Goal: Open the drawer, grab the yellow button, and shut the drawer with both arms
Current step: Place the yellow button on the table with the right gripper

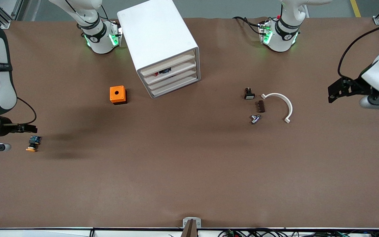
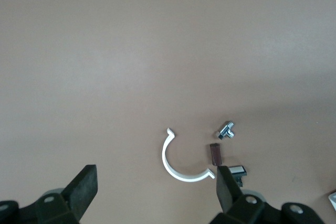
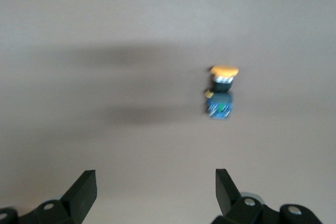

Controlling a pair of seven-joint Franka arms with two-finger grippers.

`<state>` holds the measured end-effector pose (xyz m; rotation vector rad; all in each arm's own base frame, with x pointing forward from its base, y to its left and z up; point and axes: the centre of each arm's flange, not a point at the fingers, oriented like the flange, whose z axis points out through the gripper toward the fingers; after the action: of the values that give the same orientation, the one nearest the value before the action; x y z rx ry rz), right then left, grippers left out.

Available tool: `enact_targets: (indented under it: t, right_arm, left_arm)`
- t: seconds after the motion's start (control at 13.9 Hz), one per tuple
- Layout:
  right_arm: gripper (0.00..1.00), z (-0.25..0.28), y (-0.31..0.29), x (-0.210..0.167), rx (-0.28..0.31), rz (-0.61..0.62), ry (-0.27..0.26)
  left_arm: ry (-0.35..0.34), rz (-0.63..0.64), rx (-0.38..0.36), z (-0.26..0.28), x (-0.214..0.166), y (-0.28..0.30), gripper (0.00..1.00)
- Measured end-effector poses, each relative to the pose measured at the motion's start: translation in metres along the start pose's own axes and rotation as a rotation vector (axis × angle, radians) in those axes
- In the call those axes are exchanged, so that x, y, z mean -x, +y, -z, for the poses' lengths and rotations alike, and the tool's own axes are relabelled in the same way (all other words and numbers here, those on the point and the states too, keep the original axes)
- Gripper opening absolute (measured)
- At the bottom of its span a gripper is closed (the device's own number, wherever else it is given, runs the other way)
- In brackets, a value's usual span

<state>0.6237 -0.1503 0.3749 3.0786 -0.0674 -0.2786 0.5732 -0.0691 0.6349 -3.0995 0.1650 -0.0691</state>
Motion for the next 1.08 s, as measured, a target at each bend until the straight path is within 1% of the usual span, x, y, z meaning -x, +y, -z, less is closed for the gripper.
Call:
enact_targets:
  t: [0.14,0.29,0.43,0.65,0.79,1.08]
  right_arm:
    - [1.0,0.027,-0.025,0.012,0.0,-0.037,-0.018]
    - [1.0,0.056,-0.045,0.026,-0.005,-0.079,-0.018]
    - [1.0,0.083,-0.057,0.041,-0.025,-0.095,-0.012]
    - [1.0,0.113,-0.061,0.062,-0.072,-0.11,-0.004]
    - [1.0,0.131,-0.061,0.076,-0.081,-0.116,0.002]
    - [1.0,0.175,-0.061,0.104,-0.087,-0.169,0.003]
  left_arm:
    - [-0.008,0.024,-0.004,0.016,0.017,-0.001,1.0]
    - [-0.01,0.046,-0.007,0.027,0.033,-0.001,1.0]
    - [-0.014,0.061,-0.01,0.03,0.042,0.0,1.0]
    - [-0.02,0.079,-0.004,0.028,0.044,0.002,1.0]
    - [-0.023,0.116,0.024,0.028,0.044,0.008,1.0]
    - [-0.024,0.134,0.043,0.028,0.044,0.003,1.0]
